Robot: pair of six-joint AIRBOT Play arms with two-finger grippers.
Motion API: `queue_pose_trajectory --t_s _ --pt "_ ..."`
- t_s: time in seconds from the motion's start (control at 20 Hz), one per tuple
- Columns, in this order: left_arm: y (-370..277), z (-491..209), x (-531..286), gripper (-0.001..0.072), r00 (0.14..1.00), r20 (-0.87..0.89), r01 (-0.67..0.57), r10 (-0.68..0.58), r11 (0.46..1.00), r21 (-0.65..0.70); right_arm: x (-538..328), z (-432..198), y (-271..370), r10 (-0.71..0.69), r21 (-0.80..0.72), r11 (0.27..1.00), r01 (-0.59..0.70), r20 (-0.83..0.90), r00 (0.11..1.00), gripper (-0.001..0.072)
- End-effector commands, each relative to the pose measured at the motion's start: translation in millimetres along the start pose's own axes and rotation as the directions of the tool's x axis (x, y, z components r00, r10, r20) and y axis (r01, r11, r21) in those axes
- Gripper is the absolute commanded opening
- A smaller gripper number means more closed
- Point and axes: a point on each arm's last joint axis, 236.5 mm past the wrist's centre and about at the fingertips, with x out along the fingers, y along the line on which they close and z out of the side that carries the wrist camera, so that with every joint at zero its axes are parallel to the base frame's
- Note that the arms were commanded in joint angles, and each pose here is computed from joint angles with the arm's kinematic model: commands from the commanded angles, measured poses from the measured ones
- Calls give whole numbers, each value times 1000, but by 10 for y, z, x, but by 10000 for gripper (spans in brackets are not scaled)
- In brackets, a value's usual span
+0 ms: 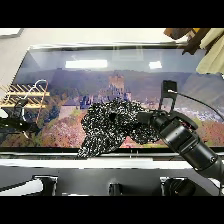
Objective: Fold the clothes and pants, and hang the long-sleeved shirts on hangers.
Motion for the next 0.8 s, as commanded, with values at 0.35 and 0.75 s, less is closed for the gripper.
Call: queue_pose_trajectory --t_s 0.35,0.75 --pt "13 73 -4 23 1000 7 0 0 1000 -1 1 -2 -2 -1 0 1000 1 -1 1000 38" --pt "-182 1138 -1322 21 914 385 -127 132 991 -38 2 0 -4 -2 -31 1000 2 0 1000 38"
